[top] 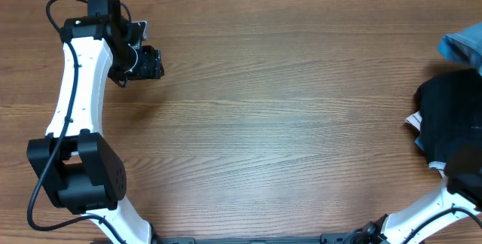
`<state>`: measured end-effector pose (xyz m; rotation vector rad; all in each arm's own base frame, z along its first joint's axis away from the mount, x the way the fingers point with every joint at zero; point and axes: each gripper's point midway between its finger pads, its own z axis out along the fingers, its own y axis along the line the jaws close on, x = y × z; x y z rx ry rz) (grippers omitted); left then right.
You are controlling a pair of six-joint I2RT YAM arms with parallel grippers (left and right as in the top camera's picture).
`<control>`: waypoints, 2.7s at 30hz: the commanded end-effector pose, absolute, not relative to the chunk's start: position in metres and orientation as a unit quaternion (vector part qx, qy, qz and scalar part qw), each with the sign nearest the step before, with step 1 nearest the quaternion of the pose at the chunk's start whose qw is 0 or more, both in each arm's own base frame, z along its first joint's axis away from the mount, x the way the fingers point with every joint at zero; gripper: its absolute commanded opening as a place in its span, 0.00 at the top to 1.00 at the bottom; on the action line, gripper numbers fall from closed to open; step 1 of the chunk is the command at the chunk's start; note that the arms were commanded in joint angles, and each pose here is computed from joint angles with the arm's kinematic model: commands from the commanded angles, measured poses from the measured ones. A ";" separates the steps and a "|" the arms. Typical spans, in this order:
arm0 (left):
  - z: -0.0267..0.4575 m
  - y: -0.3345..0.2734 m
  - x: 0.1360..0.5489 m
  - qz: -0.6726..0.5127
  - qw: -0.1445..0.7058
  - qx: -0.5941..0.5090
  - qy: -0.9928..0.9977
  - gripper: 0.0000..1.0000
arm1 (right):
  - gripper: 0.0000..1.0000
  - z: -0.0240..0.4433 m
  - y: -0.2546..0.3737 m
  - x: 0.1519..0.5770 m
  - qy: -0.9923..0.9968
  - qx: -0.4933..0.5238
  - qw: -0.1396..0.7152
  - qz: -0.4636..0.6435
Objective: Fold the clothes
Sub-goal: 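Carry the jeans right and place it on the dark clothes pile, then release the jeans and withdraw the right gripper from the pile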
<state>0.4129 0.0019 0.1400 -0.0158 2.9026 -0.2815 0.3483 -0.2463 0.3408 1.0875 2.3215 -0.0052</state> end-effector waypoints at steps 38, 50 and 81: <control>0.155 -0.001 0.419 -0.103 0.137 -0.002 0.985 0.27 | 0.14 0.136 -0.304 0.157 0.665 0.690 0.061 0.277; 0.155 0.001 0.420 -0.099 0.139 -0.002 0.985 0.26 | 0.00 0.166 -0.257 0.208 0.703 0.603 0.076 0.370; 0.148 -0.001 0.388 -0.103 0.066 -0.064 0.990 0.00 | 0.00 0.228 0.089 0.389 0.945 -0.057 0.272 0.174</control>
